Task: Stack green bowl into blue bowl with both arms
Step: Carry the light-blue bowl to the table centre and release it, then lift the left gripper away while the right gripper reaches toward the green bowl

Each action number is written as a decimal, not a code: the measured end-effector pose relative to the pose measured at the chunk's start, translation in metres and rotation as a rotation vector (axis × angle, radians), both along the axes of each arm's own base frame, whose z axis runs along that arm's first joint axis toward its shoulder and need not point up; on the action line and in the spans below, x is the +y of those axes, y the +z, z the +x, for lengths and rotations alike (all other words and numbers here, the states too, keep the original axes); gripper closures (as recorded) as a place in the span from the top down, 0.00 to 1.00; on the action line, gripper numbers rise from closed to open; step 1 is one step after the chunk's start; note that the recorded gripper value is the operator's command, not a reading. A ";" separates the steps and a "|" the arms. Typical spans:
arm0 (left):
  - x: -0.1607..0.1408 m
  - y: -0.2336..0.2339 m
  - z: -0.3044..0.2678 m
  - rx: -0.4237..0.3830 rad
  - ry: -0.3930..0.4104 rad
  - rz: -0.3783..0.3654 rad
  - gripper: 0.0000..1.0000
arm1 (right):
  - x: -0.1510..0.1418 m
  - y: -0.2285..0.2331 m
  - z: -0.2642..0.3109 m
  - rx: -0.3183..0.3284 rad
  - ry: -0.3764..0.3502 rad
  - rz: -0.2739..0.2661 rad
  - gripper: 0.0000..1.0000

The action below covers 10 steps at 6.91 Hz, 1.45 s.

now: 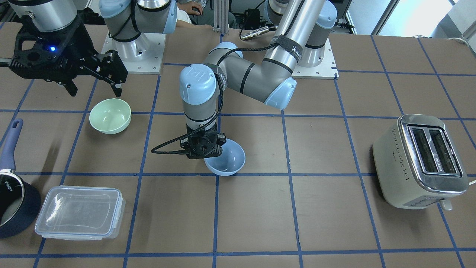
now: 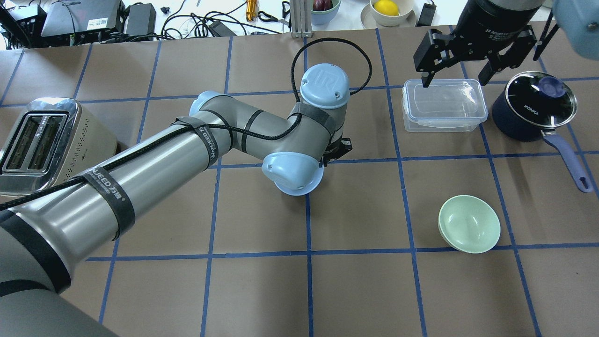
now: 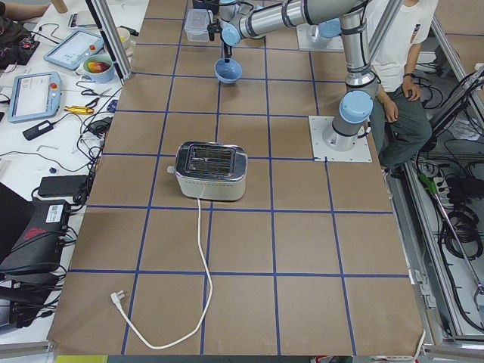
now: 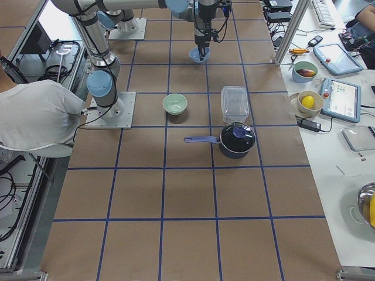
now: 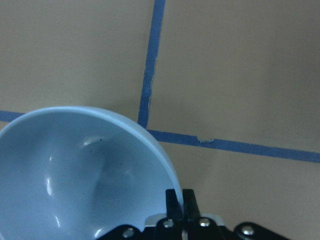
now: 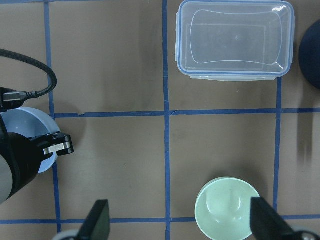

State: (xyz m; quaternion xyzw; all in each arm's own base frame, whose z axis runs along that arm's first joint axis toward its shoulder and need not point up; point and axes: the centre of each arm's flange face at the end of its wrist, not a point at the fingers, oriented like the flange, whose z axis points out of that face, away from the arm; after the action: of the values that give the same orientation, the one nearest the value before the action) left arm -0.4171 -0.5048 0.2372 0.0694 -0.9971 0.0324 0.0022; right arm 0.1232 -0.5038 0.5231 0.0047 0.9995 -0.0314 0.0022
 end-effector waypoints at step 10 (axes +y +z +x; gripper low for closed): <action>-0.001 0.246 0.292 -0.048 -0.186 -0.022 1.00 | 0.046 -0.226 -0.166 -0.047 -0.048 0.248 0.94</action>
State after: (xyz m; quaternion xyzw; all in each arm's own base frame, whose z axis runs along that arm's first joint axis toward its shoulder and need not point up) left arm -0.1250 -0.5061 0.4828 -0.0245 -0.9985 0.0449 -0.0180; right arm -0.0432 -0.4574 0.2974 0.0294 0.9950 0.0925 0.0242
